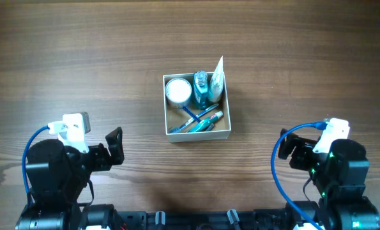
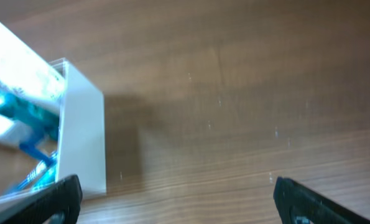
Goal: Pack container
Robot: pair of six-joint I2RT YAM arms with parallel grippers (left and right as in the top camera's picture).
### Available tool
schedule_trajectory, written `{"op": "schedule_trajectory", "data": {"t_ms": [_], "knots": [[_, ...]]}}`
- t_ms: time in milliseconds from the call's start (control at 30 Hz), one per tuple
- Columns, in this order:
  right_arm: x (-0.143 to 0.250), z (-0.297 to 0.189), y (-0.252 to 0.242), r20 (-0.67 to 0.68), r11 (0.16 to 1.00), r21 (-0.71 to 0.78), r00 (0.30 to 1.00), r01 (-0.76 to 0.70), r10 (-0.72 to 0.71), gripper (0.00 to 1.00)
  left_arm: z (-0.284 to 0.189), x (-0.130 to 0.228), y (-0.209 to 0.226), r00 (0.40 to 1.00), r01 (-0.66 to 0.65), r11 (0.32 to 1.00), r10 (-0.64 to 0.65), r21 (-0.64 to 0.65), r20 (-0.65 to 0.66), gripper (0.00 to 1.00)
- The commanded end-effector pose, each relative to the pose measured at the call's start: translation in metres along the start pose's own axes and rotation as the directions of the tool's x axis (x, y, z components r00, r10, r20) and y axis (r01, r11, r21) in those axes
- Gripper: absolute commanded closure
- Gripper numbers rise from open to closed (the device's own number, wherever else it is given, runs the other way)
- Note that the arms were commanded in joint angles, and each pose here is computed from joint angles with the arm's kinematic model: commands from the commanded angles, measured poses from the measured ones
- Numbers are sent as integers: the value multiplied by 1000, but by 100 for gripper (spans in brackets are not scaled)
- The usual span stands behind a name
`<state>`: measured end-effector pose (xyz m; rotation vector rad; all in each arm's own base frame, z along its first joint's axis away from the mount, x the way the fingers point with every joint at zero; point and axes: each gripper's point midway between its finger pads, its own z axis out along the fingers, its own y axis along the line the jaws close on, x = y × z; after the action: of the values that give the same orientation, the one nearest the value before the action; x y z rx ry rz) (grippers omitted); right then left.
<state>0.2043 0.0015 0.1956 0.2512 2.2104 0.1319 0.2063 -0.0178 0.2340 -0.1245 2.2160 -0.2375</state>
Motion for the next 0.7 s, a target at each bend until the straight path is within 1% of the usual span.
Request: {"op": "schedule_trajectory", "data": {"t_ms": [0, 67, 200, 267, 367, 433, 500, 567, 667], "knots": [[0, 1, 6, 127, 990, -46, 984, 132, -125, 0, 1, 3, -1, 1000, 22, 1000, -22, 13, -5, 0], [5, 7, 11, 211, 983, -84, 967, 161, -141, 0, 1, 3, -1, 1000, 21, 1000, -21, 13, -5, 0], [5, 15, 27, 392, 954, -162, 904, 251, -171, 0, 1, 3, -1, 1000, 21, 1000, -21, 13, -5, 0], [-2, 17, 34, 496, 938, -171, 849, 302, -183, 0, 1, 3, -1, 1000, 21, 1000, -21, 13, -5, 0], [-17, 22, 40, 631, 927, -166, 759, 336, -162, 0, 1, 3, -1, 1000, 21, 1000, -21, 13, -5, 0], [-22, 22, 41, 698, 921, -142, 696, 363, -166, 0, 1, 3, -1, 1000, 21, 1000, -21, 13, -5, 0], [-20, 26, 38, 692, 924, -129, 700, 360, -177, 0, 1, 3, -1, 1000, 21, 1000, -21, 13, -5, 0], [-15, 30, 38, 673, 925, -135, 718, 356, -178, 0, 1, 3, -1, 1000, 21, 1000, -21, 13, -5, 0], [-2, 42, 34, 615, 928, -144, 765, 345, -189, 0, 1, 3, -1, 1000, 22, 1000, -22, 13, -5, 0]]}}
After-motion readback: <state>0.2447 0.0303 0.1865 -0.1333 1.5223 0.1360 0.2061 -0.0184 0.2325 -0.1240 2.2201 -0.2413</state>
